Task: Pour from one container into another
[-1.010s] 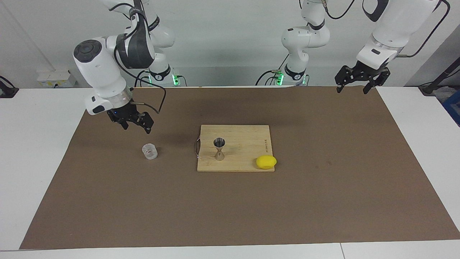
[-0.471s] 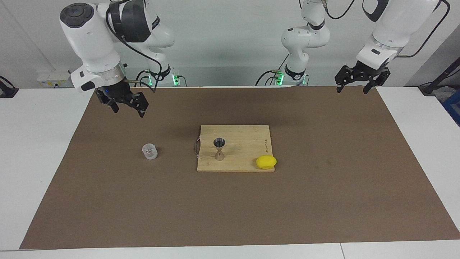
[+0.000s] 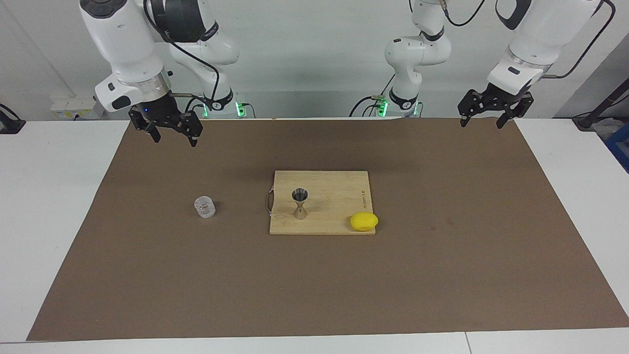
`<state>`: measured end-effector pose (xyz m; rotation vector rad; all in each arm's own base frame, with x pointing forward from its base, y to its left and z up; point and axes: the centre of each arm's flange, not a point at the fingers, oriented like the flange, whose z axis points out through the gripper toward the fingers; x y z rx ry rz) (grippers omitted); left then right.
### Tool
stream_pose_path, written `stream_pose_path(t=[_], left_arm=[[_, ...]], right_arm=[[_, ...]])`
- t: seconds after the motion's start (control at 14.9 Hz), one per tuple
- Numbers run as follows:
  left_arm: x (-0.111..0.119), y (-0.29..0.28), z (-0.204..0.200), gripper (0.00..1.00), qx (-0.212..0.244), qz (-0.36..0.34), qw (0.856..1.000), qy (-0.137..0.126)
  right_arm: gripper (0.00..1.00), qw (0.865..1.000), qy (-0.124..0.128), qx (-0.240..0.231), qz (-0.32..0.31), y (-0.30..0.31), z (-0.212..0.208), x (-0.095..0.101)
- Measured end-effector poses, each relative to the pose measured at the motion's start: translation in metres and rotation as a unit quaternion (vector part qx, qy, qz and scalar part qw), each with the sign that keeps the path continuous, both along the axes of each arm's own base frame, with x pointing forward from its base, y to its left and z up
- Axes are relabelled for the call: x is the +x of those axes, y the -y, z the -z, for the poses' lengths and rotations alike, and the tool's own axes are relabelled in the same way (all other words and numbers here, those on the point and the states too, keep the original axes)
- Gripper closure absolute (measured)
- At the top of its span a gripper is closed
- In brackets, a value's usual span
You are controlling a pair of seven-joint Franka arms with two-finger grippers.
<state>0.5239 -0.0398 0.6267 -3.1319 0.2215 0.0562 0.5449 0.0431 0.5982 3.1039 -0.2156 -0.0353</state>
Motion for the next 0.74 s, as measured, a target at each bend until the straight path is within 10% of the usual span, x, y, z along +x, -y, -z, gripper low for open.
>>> stream_pose_path(t=[0.74], left_arm=[[0.0,0.0,0.0,0.0,0.0,0.0,1.0,0.0]], right_arm=[[0.0,1.0,0.0,0.0,-0.002,-0.0008,-0.0056,0.0012]])
